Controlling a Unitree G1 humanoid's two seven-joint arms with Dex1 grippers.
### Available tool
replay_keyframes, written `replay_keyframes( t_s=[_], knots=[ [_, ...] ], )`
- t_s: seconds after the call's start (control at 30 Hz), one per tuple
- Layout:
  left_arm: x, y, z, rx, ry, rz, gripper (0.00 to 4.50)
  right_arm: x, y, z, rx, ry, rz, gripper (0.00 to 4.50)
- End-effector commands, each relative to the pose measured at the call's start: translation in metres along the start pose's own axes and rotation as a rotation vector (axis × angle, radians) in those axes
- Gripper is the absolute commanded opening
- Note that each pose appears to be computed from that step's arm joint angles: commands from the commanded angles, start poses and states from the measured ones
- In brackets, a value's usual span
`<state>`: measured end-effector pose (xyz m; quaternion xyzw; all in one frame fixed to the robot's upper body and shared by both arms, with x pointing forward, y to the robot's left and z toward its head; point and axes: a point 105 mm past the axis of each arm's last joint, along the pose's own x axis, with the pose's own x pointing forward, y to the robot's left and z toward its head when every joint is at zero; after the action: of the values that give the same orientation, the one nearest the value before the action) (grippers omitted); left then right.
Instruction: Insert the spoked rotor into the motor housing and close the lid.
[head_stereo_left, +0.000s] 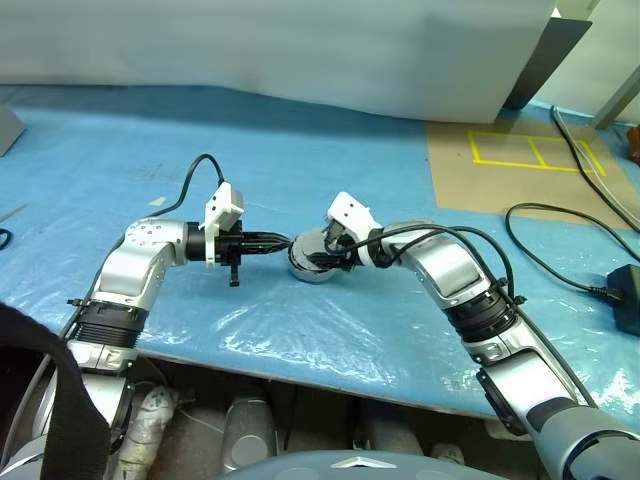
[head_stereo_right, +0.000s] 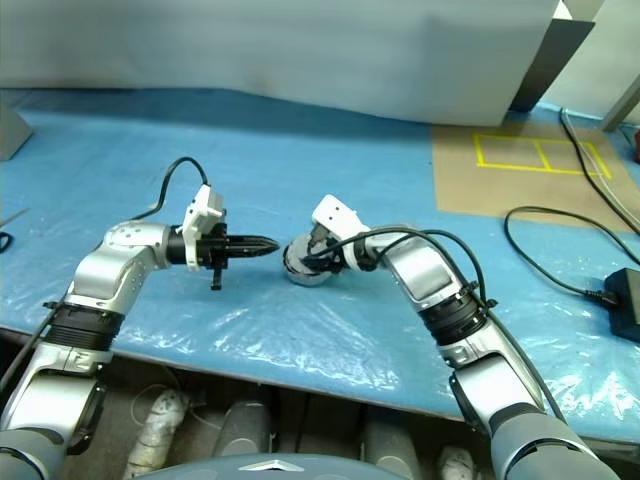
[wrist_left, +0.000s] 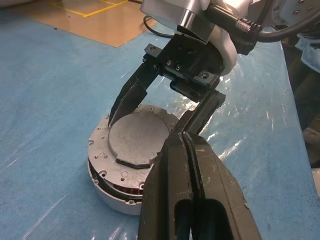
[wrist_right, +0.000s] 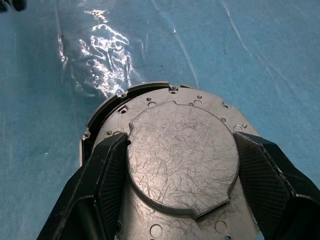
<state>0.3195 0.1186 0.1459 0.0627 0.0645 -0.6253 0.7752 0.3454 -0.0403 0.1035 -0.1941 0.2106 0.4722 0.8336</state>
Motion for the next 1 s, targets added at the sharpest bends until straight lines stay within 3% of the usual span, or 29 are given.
replay_keyframes(
  t_s=[0.03, 0.2, 0.47, 0.6, 0.83, 1.0],
  knots=[
    [-0.001, 0.001, 0.008, 0.035, -0.013, 0.004, 0.03, 0.006, 0.006, -0.014, 0.117, 0.058, 0.026, 2.97],
    [0.001, 0.002, 0.008, 0.036, -0.015, 0.003, 0.03, 0.005, 0.007, 0.007, 0.252, -0.012, 0.065, 2.97],
    [0.000, 0.002, 0.006, 0.030, -0.013, 0.011, 0.03, 0.017, 0.010, -0.011, 0.224, 0.092, -0.005, 2.97],
    [-0.001, 0.003, 0.006, 0.028, -0.011, 0.016, 0.03, 0.016, 0.003, -0.002, 0.275, 0.069, -0.047, 2.97],
    [0.000, 0.003, 0.006, 0.026, -0.011, 0.016, 0.03, -0.002, 0.004, 0.026, 0.076, -0.061, -0.028, 2.97],
    [0.000, 0.004, 0.006, 0.027, -0.013, 0.017, 0.03, -0.007, 0.021, 0.037, 0.019, -0.173, 0.069, 2.97]
  ],
)
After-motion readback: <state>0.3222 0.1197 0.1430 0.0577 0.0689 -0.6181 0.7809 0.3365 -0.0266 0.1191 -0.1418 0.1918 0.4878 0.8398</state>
